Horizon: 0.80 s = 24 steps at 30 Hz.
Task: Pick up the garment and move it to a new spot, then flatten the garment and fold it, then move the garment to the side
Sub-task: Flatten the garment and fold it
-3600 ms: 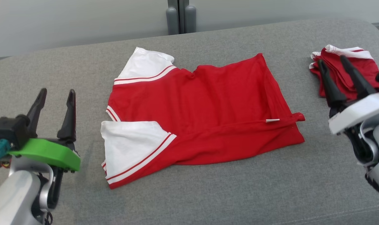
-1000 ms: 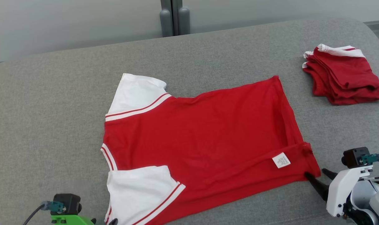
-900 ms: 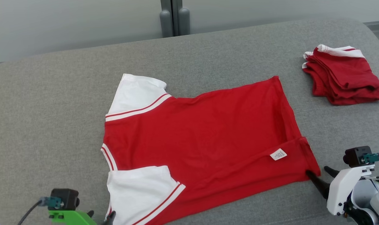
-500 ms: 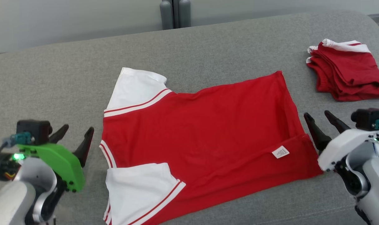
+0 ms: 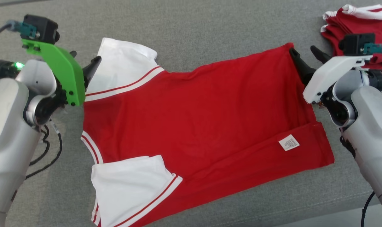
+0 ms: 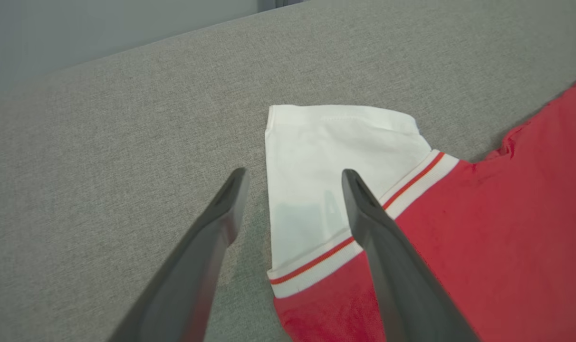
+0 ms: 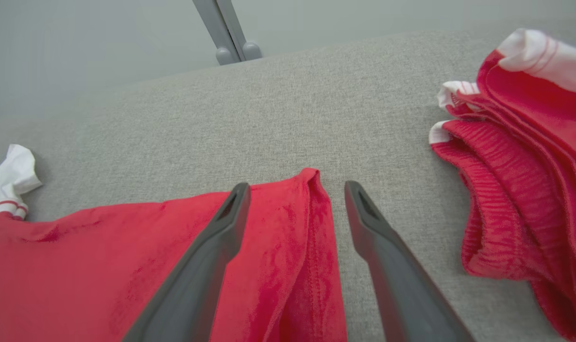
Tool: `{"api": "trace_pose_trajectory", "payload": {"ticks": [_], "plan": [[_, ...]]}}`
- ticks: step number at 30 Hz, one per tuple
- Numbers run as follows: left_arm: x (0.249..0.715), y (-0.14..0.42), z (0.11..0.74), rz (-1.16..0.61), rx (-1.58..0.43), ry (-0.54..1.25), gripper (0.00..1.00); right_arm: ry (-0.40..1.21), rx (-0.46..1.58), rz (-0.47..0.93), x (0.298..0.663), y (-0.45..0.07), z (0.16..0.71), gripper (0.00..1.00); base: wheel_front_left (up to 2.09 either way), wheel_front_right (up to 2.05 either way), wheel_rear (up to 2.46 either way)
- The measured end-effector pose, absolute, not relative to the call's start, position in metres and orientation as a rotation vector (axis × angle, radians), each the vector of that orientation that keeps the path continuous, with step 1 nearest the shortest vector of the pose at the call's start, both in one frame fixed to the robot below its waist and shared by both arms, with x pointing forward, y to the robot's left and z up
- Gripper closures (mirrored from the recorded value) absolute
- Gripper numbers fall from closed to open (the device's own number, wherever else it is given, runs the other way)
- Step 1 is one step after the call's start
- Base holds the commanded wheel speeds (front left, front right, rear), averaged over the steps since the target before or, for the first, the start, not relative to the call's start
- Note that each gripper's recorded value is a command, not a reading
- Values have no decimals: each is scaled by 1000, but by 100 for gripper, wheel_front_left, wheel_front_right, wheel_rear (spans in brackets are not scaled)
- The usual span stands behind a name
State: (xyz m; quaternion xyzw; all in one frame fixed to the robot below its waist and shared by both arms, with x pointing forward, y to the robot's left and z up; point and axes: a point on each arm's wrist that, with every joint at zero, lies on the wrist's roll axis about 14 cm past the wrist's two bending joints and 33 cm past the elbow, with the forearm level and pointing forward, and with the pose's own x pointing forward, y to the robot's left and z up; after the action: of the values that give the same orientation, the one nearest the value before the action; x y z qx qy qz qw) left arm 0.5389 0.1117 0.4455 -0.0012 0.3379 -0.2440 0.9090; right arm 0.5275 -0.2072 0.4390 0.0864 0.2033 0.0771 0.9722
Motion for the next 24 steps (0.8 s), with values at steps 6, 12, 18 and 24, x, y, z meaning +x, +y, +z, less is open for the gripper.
{"api": "trace_pose_trajectory", "payload": {"ticks": [6,12,18,24], "plan": [[568,104,414,-512,36,814,0,544,125,171,549,-206,406,0,0,0,0],[577,93,378,-529,47,919,0,642,117,189,557,-204,378,0,0,0,0],[588,93,364,-519,77,951,0,674,110,210,554,-204,371,0,0,0,0],[590,94,360,-505,62,989,23,702,109,261,545,-194,367,75,0,0,0]]}}
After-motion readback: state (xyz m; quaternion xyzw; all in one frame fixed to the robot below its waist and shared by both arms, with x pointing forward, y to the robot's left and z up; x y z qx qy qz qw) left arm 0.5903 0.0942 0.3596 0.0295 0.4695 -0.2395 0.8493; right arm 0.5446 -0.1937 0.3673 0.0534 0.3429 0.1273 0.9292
